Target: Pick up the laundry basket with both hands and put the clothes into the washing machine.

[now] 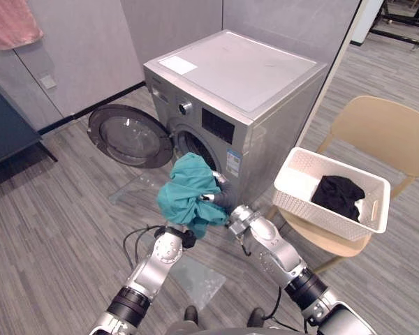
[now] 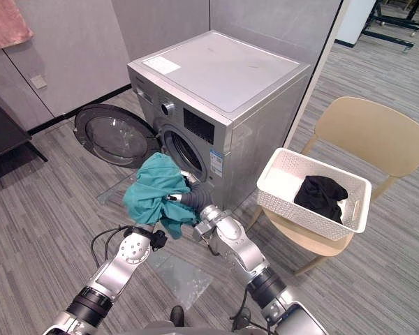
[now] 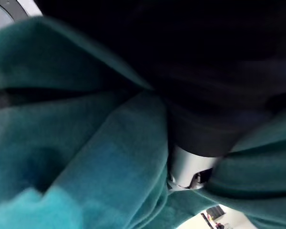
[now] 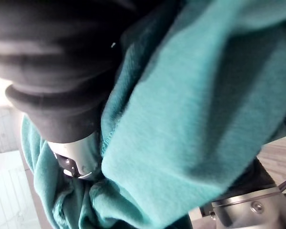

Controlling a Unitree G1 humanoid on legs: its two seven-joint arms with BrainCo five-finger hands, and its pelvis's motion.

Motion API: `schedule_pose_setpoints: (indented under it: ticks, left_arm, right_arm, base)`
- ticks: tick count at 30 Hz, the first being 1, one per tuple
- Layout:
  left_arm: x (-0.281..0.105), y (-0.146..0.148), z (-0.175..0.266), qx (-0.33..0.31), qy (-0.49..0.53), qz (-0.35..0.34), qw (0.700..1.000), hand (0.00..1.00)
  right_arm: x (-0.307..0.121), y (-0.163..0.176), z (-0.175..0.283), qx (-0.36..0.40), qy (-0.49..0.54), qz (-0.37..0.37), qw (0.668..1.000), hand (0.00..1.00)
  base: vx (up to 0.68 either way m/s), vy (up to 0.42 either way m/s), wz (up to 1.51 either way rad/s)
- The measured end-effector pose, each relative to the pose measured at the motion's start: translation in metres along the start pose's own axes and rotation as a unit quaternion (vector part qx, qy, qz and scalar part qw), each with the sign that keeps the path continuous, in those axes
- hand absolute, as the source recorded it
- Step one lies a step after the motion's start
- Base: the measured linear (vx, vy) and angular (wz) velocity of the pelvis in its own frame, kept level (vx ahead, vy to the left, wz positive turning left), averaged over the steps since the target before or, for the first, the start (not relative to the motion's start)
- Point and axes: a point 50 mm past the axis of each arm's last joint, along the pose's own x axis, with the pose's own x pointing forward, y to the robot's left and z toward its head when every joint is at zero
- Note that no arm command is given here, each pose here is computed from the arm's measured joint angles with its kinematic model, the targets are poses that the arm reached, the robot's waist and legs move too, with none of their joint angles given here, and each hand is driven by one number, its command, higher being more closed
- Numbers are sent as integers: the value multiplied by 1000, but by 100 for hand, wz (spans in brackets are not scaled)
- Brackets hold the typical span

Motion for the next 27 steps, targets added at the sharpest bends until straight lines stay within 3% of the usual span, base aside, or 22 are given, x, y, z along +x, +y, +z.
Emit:
schedule_pose_setpoints:
  ticks: [4,9,14,19,22,27]
  left_arm:
    - [-1,7,-6,-31,25,39,998,100]
    - [-10,25,-23,-67,66,102,990,100]
    - [-35,18,-58,-120,161,126,972,100]
    - [-54,18,-86,-137,234,146,951,100]
    - [-80,26,-107,-117,283,155,939,100]
    - [-131,32,-136,-87,380,151,908,100]
  right_arm:
    - [-18,-14,-2,-39,1,-38,999,0]
    - [-42,-48,8,-141,-1,-151,978,0]
    - [-98,-95,13,-257,36,-317,912,0]
    - [-140,-129,6,-327,118,-402,847,0]
    - [-162,-138,-27,-304,199,-439,822,0]
    - [-202,-121,-95,-205,340,-451,799,0]
  base:
    - [11,-1,-2]
    - [2,-7,5]
    - [42,-17,68]
    - [133,97,128]
    - [173,125,82]
    - [148,187,64]
